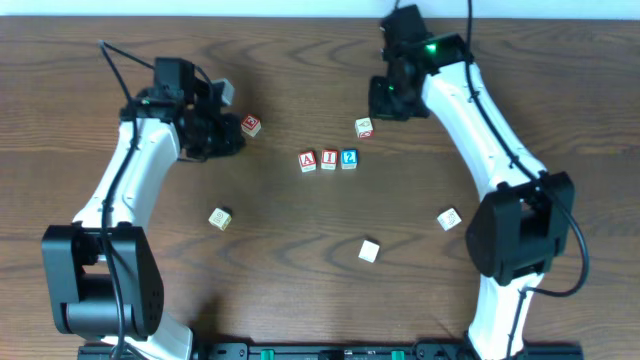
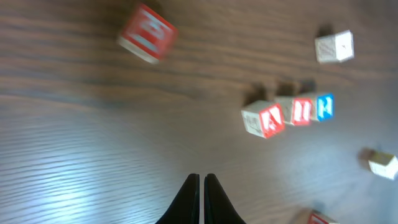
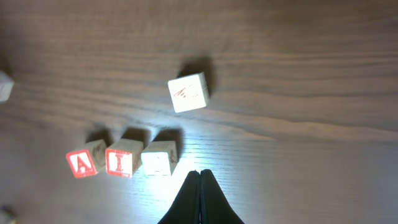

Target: Spell out Ai2

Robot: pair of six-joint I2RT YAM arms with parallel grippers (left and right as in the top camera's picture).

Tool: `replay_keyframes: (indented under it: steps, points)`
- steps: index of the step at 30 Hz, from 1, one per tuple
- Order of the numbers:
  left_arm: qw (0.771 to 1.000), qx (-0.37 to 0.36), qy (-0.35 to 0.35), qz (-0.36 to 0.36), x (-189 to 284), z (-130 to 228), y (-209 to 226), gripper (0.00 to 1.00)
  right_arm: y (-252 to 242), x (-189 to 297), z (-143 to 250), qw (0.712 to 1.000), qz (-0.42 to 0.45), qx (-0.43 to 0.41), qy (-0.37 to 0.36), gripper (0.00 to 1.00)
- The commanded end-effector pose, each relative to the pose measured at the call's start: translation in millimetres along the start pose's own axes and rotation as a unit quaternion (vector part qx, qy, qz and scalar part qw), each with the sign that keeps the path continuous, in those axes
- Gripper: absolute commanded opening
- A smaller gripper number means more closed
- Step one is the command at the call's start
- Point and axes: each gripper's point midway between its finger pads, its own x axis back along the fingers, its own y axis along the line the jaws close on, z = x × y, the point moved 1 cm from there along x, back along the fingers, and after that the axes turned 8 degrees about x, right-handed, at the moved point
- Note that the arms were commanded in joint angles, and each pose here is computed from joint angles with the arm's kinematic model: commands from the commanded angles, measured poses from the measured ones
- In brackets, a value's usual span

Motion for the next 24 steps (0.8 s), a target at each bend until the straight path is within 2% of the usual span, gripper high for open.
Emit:
replay_keyframes:
  steps: [1, 8, 14, 24]
  points:
    - [0.999, -0.010, 0.027, 0.046, -13.7, 16.2, -18.2, 0.06, 13.0, -22.6, 21.6, 0.988, -0.146, 0.019, 0.045, 0.01]
    - [0.998, 0.008, 0.032, 0.060, -44.8, 25.7, -37.5, 0.06, 8.6, -59.3, 48.5, 0.966, -0.251, -0.019, 0.058, 0.01]
    - [0.993, 0.041, 0.065, 0.093, -79.0, 30.6, -36.9, 0.06, 4.8, -72.8, 61.2, 0.966, -0.250, -0.023, 0.065, 0.01]
    - [0.993, 0.072, 0.076, 0.061, -102.6, 36.6, -26.7, 0.06, -0.2, -83.9, 64.2, 0.966, -0.249, -0.038, 0.058, 0.01]
